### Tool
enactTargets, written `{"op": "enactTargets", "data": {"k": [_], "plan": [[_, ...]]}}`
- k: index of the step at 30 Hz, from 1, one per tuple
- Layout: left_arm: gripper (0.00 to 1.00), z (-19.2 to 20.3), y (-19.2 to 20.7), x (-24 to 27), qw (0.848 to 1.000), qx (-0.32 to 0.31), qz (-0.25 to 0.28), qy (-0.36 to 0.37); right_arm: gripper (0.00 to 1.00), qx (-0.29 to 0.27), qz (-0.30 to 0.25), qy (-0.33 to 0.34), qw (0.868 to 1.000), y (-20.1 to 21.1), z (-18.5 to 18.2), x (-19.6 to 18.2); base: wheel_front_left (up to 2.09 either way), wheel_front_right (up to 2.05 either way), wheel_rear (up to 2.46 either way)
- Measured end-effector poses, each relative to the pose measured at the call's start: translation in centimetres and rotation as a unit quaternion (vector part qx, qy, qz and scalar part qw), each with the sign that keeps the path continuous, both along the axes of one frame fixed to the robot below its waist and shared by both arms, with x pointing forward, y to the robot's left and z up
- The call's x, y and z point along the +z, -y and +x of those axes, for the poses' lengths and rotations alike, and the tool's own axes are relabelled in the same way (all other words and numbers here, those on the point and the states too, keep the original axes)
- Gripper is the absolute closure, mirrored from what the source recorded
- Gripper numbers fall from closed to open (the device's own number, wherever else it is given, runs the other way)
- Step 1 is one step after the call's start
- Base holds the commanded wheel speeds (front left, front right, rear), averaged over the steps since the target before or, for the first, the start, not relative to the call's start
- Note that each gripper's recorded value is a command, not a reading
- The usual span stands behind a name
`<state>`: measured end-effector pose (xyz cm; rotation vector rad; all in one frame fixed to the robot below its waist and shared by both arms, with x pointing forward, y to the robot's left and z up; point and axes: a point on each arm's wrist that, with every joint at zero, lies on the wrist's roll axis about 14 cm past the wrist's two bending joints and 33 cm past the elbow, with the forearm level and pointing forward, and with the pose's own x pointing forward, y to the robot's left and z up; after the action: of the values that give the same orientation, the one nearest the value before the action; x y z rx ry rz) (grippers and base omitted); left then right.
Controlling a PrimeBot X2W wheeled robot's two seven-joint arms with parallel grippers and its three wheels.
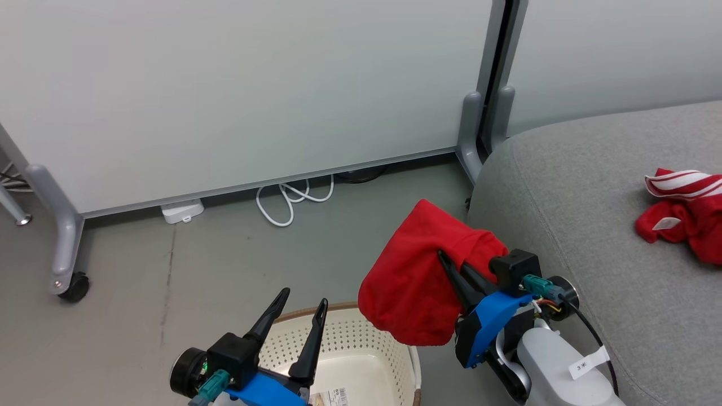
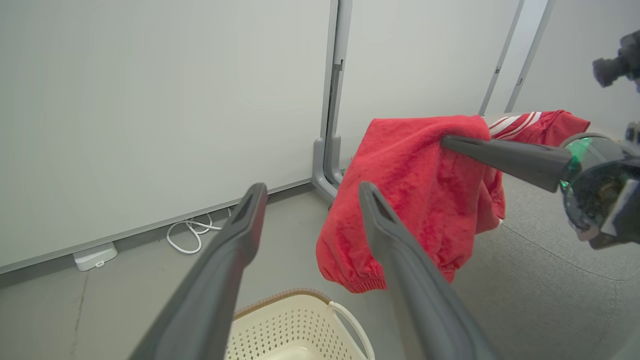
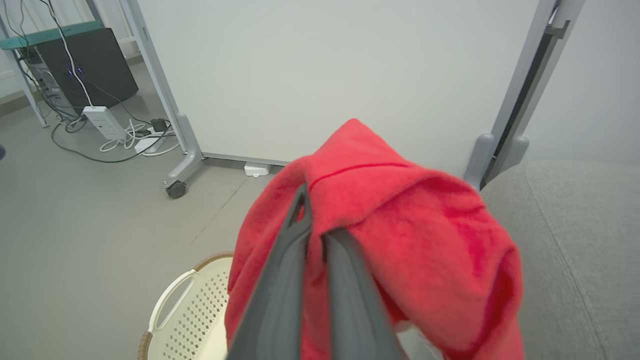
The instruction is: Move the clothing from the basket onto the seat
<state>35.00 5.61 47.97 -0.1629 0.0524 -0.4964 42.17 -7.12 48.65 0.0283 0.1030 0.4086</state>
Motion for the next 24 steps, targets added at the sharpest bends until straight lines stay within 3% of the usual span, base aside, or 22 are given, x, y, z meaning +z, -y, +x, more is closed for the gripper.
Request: {"op": "enactTargets", "data": {"k": [8,24], "plan": [[0.00,0.6,2.0,-0.4,0.999,-0.032,0.004,-0.005,1.00,-0.039,-0.001,0.001,0.999,3.0,-0.5,0.0,0.00,0.00,0.00],[0.00,0.3,12.4,-0.7,0.981,-0.193,-0.002,-0.011,1.00,-0.186,-0.006,-0.007,0.983,13.9,-4.7,-0.7,0.00,0.00,0.00]]}}
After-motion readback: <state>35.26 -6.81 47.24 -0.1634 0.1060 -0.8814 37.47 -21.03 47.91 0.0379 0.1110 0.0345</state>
